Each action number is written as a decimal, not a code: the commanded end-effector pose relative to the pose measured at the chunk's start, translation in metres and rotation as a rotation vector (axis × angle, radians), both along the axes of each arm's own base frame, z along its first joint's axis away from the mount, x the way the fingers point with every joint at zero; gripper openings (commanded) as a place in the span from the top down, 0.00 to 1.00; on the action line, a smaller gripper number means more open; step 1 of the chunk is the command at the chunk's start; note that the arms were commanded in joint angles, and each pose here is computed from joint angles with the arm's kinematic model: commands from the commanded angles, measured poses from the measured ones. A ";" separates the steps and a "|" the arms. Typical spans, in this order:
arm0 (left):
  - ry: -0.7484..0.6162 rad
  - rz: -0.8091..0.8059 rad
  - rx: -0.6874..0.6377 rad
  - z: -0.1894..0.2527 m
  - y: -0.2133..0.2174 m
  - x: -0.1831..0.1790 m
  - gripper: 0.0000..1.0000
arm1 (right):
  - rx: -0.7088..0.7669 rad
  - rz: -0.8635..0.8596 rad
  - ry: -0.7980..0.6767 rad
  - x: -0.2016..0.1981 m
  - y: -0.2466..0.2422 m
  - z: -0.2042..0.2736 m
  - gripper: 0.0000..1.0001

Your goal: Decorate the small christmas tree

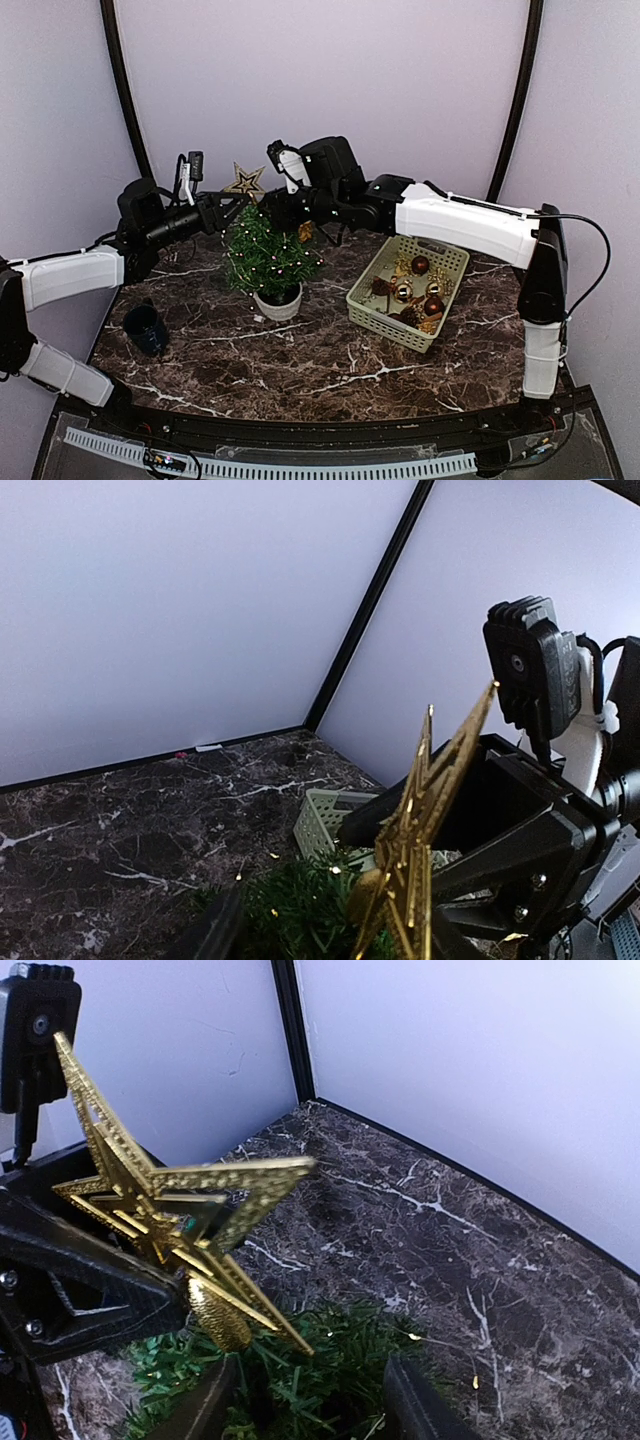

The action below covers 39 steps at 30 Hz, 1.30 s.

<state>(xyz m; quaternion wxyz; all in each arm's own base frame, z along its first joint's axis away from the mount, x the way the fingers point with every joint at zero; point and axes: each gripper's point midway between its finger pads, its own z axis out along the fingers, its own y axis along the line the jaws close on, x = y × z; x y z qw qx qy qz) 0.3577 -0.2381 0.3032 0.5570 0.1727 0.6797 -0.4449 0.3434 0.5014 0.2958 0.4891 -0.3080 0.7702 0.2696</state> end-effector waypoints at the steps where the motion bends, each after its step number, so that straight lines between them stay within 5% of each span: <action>1: -0.053 0.033 -0.003 0.017 0.010 -0.011 0.43 | 0.074 -0.019 -0.056 -0.002 -0.007 0.044 0.43; 7: -0.084 0.085 0.018 0.028 0.023 -0.016 0.29 | 0.086 -0.032 -0.075 -0.004 -0.015 0.059 0.29; 20: -0.058 0.370 0.211 0.028 0.090 -0.026 0.20 | 0.130 -0.130 -0.064 -0.029 -0.081 0.096 0.13; 31: 0.171 0.602 0.313 -0.030 0.192 -0.028 0.16 | -0.121 -0.526 0.254 0.014 -0.234 -0.045 0.16; 39: 0.184 0.618 0.297 -0.039 0.198 -0.024 0.17 | -0.399 -0.561 0.372 0.051 -0.280 -0.138 0.28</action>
